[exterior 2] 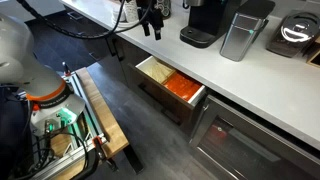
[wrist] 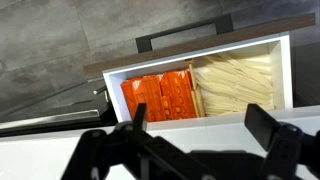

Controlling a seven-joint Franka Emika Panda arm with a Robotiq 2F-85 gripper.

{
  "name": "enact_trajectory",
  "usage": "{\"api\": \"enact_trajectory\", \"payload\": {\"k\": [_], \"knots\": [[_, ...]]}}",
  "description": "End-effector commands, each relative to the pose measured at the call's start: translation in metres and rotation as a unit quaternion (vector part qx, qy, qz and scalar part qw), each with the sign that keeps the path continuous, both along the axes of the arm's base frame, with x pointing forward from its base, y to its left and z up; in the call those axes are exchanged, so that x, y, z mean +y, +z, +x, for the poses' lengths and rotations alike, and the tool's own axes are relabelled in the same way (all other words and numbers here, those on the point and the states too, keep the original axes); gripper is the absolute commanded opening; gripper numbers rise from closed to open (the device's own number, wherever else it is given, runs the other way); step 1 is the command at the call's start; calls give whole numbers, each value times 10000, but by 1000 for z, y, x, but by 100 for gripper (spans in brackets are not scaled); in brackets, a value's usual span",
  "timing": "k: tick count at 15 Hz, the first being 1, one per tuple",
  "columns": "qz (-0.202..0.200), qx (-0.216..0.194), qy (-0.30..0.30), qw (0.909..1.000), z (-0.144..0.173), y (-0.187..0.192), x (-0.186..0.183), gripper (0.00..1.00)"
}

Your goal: Close the open drawer

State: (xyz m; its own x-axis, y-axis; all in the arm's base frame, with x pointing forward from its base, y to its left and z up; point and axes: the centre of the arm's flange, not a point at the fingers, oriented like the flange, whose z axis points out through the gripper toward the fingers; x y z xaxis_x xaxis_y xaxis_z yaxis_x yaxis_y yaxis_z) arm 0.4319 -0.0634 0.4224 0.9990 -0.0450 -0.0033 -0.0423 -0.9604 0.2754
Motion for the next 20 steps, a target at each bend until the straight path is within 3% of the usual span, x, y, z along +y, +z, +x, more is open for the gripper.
{"api": "enact_trajectory", "payload": {"k": [1, 13, 17, 20], "knots": [[0, 0, 0, 10000, 0, 0, 0, 100], [0, 11, -38, 10000, 1, -3, -5, 100], [546, 117, -474, 9973, -10, -14, -61, 100], [1265, 36, -772, 9889, -28, -19, -105, 100]]}}
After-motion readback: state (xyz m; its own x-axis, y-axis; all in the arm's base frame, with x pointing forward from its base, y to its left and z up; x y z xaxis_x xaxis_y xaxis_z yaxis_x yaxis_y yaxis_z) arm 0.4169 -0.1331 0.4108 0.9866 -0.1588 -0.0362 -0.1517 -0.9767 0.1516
